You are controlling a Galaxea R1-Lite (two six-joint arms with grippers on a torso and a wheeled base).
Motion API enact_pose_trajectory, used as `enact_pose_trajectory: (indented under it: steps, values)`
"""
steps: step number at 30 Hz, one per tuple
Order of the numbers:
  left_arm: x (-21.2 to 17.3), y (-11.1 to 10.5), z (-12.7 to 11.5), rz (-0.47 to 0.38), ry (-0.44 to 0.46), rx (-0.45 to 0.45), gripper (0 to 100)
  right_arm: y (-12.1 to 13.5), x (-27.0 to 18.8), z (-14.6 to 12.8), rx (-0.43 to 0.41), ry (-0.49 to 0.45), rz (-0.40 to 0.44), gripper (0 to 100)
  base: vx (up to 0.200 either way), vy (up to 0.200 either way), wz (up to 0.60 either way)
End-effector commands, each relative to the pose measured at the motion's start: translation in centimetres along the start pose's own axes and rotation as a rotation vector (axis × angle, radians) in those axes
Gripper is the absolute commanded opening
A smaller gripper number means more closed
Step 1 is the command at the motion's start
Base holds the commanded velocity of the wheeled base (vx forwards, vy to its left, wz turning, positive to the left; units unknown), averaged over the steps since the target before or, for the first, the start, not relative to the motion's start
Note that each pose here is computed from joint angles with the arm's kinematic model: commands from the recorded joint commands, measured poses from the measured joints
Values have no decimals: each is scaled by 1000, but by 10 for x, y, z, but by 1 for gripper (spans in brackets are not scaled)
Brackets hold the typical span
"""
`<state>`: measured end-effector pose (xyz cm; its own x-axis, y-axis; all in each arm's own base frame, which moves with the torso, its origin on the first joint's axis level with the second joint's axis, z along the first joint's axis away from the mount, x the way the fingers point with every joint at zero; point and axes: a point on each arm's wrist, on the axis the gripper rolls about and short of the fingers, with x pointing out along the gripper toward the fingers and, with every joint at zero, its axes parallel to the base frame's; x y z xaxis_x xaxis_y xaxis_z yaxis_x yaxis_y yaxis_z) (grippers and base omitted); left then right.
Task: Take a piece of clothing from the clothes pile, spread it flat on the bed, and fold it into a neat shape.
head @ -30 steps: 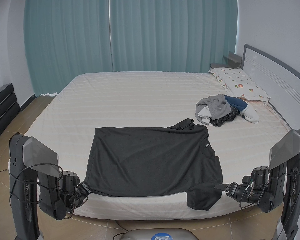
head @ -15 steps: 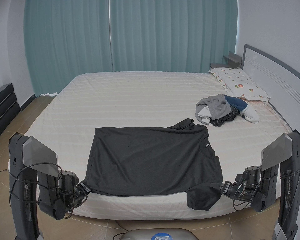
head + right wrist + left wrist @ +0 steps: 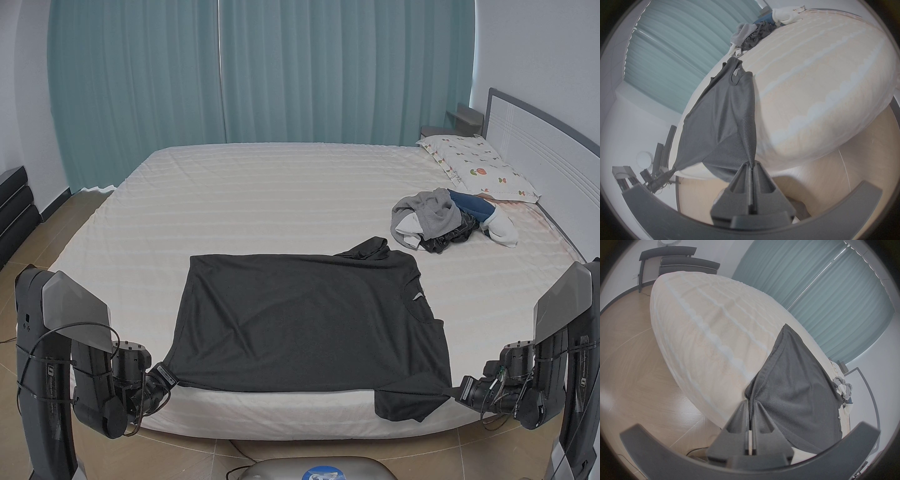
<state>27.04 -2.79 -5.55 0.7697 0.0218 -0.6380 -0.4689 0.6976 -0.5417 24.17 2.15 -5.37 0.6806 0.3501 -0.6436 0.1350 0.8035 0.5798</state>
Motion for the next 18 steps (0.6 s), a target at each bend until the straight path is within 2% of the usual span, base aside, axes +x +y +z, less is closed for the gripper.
enact_pose_trajectory:
  steps: [1, 3, 8, 13, 17, 18]
  values:
    - [-3, 3, -1, 11, 9, 1, 0, -4, -15, -6, -13, 41, 2, 0, 0, 0, 0]
    - [-5, 4, -2, 20, 14, 9, 0, -4, -19, -10, -28, 68, 15, 0, 0, 0, 0]
    - [-7, 6, -4, 28, 25, 15, 0, -5, -17, -8, -30, 62, 15, 0, 0, 0, 0]
    - [-7, 5, -6, 26, 31, 25, 0, -9, -10, 4, -18, 5, 25, 0, 0, 0, 0]
    - [-8, 5, -7, 25, 34, 28, 0, -13, -10, 6, -8, 2, 20, 0, 0, 0, 0]
    - [-8, 5, -7, 24, 35, 29, 0, -13, -10, 6, -10, 3, 21, 100, 0, 0, 0]
